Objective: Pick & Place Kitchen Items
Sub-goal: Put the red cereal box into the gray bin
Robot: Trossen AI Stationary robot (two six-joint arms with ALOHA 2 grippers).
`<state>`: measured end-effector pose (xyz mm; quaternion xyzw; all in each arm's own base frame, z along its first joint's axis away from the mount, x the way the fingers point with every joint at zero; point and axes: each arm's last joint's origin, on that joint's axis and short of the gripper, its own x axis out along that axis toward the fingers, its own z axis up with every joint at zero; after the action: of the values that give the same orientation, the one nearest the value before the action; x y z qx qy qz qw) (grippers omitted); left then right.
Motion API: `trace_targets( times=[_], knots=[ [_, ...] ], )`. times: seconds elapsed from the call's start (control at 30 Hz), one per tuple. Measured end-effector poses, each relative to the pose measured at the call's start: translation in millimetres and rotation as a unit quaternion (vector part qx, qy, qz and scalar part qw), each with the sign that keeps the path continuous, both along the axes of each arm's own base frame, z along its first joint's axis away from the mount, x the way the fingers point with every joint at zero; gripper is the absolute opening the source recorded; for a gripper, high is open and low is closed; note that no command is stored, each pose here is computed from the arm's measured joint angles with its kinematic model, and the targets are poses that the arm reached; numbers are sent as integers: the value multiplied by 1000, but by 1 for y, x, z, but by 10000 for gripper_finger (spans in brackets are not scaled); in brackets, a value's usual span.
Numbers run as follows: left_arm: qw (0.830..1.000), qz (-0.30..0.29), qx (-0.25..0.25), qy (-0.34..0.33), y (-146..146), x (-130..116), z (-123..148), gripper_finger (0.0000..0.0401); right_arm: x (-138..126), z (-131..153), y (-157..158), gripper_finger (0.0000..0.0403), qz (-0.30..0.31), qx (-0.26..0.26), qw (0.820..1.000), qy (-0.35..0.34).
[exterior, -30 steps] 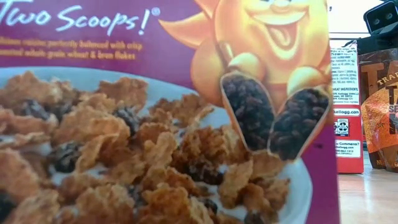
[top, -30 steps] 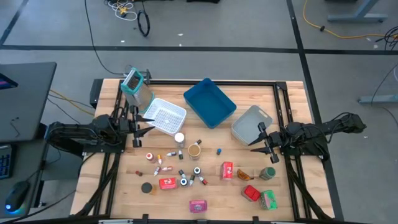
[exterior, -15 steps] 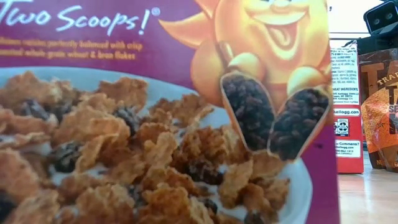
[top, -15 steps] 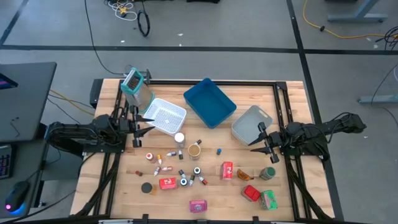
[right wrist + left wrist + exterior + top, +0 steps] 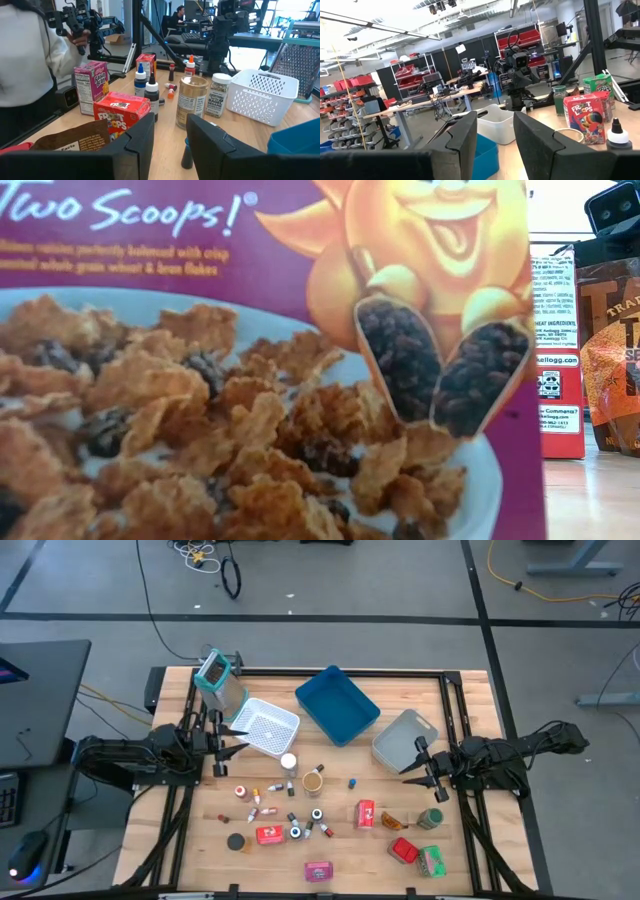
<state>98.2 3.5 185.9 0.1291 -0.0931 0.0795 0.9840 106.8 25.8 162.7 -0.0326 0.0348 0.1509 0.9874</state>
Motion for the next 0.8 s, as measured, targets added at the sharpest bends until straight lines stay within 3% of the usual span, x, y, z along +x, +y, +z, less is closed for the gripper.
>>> trace_targets(
  times=[0.13, 0.33, 0.47, 0.67, 0.8],
  knots=[
    [1000, -2, -10, -1, 0, 0, 0, 137, 0, 0, 0, 123, 0, 0, 1000, 0],
    [996, -32, -87, -11, -1, 0, 0, 137, 0, 0, 0, 123, 0, 0, 1000, 0],
    [995, -55, -86, -9, -2, 0, 0, 137, 0, 0, 0, 123, 0, -1, 1000, 0],
    [994, -76, -82, -7, -3, 0, 0, 139, 0, 2, 0, 123, 6, -94, 995, -41],
    [994, -75, -77, -8, -3, 0, 0, 153, 0, 9, 0, 123, 3, -99, 992, -81]
  ],
)
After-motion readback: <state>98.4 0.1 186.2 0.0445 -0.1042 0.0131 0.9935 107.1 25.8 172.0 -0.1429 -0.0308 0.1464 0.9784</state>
